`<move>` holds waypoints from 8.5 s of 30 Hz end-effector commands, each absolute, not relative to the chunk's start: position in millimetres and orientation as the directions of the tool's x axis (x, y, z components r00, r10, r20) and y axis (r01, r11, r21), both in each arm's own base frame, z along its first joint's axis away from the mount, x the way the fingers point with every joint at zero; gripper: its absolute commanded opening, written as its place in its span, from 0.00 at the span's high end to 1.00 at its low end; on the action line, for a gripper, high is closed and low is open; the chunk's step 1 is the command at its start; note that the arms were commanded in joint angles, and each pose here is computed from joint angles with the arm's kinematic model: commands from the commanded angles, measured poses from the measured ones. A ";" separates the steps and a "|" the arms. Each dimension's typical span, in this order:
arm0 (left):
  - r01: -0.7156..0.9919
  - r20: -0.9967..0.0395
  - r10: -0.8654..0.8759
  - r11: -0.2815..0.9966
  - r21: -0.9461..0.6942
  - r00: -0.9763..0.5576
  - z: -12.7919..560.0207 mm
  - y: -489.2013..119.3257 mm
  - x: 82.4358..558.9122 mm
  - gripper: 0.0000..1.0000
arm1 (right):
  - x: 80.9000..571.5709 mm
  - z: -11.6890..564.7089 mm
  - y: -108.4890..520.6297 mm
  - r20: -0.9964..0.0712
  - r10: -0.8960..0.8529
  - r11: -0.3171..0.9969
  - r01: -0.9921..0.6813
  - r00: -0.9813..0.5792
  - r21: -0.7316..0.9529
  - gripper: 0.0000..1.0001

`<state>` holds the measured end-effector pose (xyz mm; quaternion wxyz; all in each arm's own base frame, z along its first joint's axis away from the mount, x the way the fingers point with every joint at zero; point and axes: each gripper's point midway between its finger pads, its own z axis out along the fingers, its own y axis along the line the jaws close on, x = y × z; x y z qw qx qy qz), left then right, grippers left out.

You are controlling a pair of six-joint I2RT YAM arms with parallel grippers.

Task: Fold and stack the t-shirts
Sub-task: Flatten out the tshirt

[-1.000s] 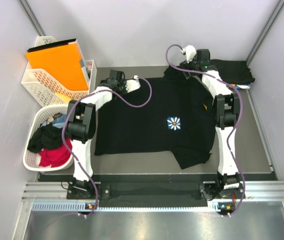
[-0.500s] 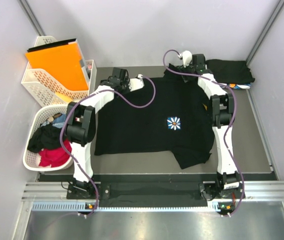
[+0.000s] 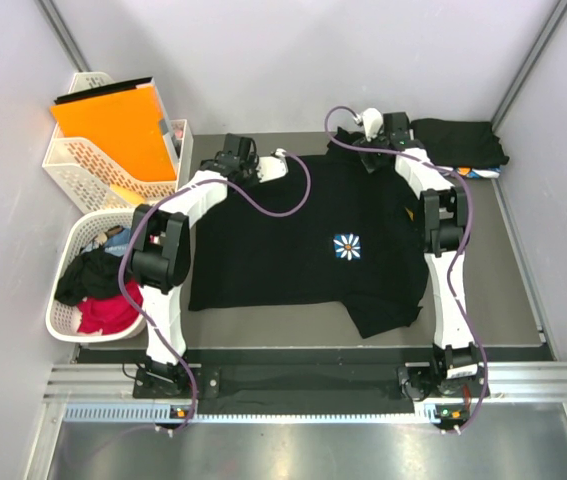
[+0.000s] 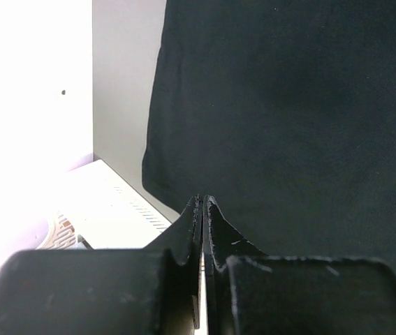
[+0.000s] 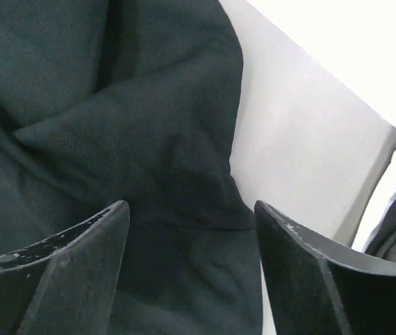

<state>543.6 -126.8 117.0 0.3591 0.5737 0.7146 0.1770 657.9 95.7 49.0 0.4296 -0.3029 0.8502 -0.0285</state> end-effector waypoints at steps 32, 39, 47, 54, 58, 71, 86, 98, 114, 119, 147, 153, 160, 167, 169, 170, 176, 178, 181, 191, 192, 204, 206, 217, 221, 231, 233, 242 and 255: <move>0.616 -0.276 0.960 0.243 0.749 -0.043 167.9 -93.8 518.7 1.00 | 613.7 54.5 45.3 -0.563 -0.539 0.842 -0.391 -0.626 -0.372 1.00; 0.621 -0.288 0.957 0.252 0.742 -0.043 170.4 -96.5 518.7 1.00 | 584.8 45.1 51.5 -0.526 -0.544 0.839 -0.441 -0.654 -0.319 1.00; 0.705 -0.266 0.964 0.207 0.679 -0.027 143.7 -98.3 500.5 1.00 | 563.5 49.9 44.8 -0.486 -0.595 0.804 -0.474 -0.640 -0.359 0.89; 0.762 -0.244 0.970 0.160 0.627 -0.003 100.4 -103.9 497.7 0.83 | 609.9 99.2 39.5 -0.550 -0.626 0.778 -0.404 -0.553 -0.481 0.33; 0.753 -0.265 0.964 0.186 0.632 -0.016 94.5 -108.8 507.2 0.76 | 622.6 141.5 42.5 -0.597 -0.633 0.772 -0.356 -0.492 -0.526 0.32; 0.875 -0.342 0.936 0.091 0.475 0.088 88.5 -122.3 428.6 1.00 | 480.2 131.8 82.5 -0.518 -0.758 0.584 -0.766 -0.396 -0.269 1.00; 0.955 -0.348 0.932 0.003 0.298 0.106 40.2 -114.2 355.9 1.00 | 366.0 60.4 96.8 -0.325 -0.855 0.432 -0.902 -0.405 -0.012 1.00; 0.985 -0.317 0.942 -0.059 0.159 0.108 8.2 -105.3 321.8 1.00 | 342.3 41.6 99.2 -0.271 -0.871 0.423 -0.906 -0.410 0.012 1.00; 0.990 -0.293 0.947 -0.115 0.076 0.132 -7.5 -91.4 275.6 1.00 | 314.3 19.4 97.8 -0.193 -0.901 0.389 -0.920 -0.390 0.040 1.00; 0.989 -0.286 0.948 -0.126 0.074 0.143 -0.8 -86.9 264.6 1.00 | 301.4 16.7 95.2 -0.168 -0.913 0.367 -0.928 -0.371 0.059 1.00; 0.973 -0.270 0.935 -0.224 0.051 0.230 21.5 -65.7 192.1 1.00 | 220.9 8.0 87.2 -0.119 -0.950 0.281 -0.956 -0.290 0.091 1.00; 0.951 -0.283 0.941 -0.097 0.294 0.183 48.3 -78.7 252.9 1.00 | 278.8 36.9 95.5 -0.196 -0.935 0.318 -0.943 -0.294 -0.102 0.82; 0.821 -0.378 0.901 0.045 0.570 0.213 126.2 -107.2 329.3 0.89 | 378.6 138.0 124.6 -0.416 -0.862 0.440 -0.835 -0.290 -0.330 0.59; 0.702 -0.385 0.888 0.106 0.704 0.252 148.6 -120.2 385.0 0.83 | 487.6 188.2 112.8 -0.544 -0.777 0.611 -0.585 -0.317 -0.533 1.00; 0.712 -0.379 0.895 0.106 0.695 0.237 136.1 -122.4 399.6 1.00 | 520.0 200.6 100.8 -0.593 -0.728 0.673 -0.520 -0.343 -0.526 1.00; 0.702 -0.370 0.900 0.110 0.703 0.230 135.3 -121.9 407.5 1.00 | 534.6 174.9 99.9 -0.589 -0.712 0.691 -0.535 -0.382 -0.487 1.00; 0.710 -0.360 0.906 0.102 0.697 0.223 126.6 -132.9 429.1 1.00 | 612.4 152.1 98.0 -0.681 -0.567 0.797 -0.516 -0.463 -0.312 1.00; 0.713 -0.349 0.908 0.086 0.696 0.231 126.7 -134.7 430.3 1.00 | 622.4 146.3 98.3 -0.691 -0.572 0.793 -0.512 -0.442 -0.329 1.00; 0.724 -0.343 0.912 0.078 0.686 0.226 126.2 -136.5 428.6 1.00 | 632.7 136.1 103.1 -0.705 -0.577 0.785 -0.518 -0.413 -0.338 1.00; 0.732 -0.308 0.922 0.040 0.680 0.236 122.7 -144.0 415.2 1.00 | 644.0 107.1 104.1 -0.714 -0.572 0.789 -0.511 -0.405 -0.342 1.00; 0.730 -0.307 0.922 0.040 0.682 0.236 123.4 -144.1 415.1 1.00 | 645.0 105.9 104.2 -0.716 -0.568 0.792 -0.507 -0.406 -0.340 1.00; 0.712 -0.278 0.919 -0.004 0.702 0.280 131.7 -150.8 419.1 1.00 | 645.8 68.7 94.0 -0.623 -0.649 0.747 -0.518 -0.436 -0.416 1.00; 0.711 -0.275 0.919 -0.009 0.704 0.284 131.0 -152.3 420.1 1.00 | 646.8 70.8 95.2 -0.625 -0.653 0.744 -0.515 -0.427 -0.425 1.00; 0.723 -0.292 0.916 0.004 0.691 0.274 125.4 -154.2 418.7 1.00 | 653.4 84.0 141.9 -0.655 -0.694 0.690 -0.536 -0.299 -0.486 1.00; 0.725 -0.297 0.917 0.012 0.688 0.267 125.1 -153.9 418.5 1.00 | 652.2 72.7 161.8 -0.621 -0.733 0.649 -0.556 -0.277 -0.518 1.00; 0.722 -0.285 0.926 0.021 0.692 0.246 127.5 -148.2 416.6 1.00 | 650.8 53.2 160.4 -0.576 -0.758 0.632 -0.561 -0.305 -0.535 1.00; 0.722 -0.288 0.926 0.026 0.691 0.243 127.7 -147.9 415.6 1.00 | 649.2 51.7 160.5 -0.576 -0.757 0.632 -0.570 -0.308 -0.526 1.00; 0.726 -0.293 0.924 0.026 0.688 0.245 125.9 -147.9 412.9 1.00 | 655.2 64.9 156.2 -0.573 -0.762 0.637 -0.508 -0.302 -0.580 1.00; 0.728 -0.312 0.915 0.030 0.685 0.256 135.7 -149.5 402.5 1.00 | 663.9 29.8 100.6 -0.482 -0.766 0.642 -0.471 -0.425 -0.604 1.00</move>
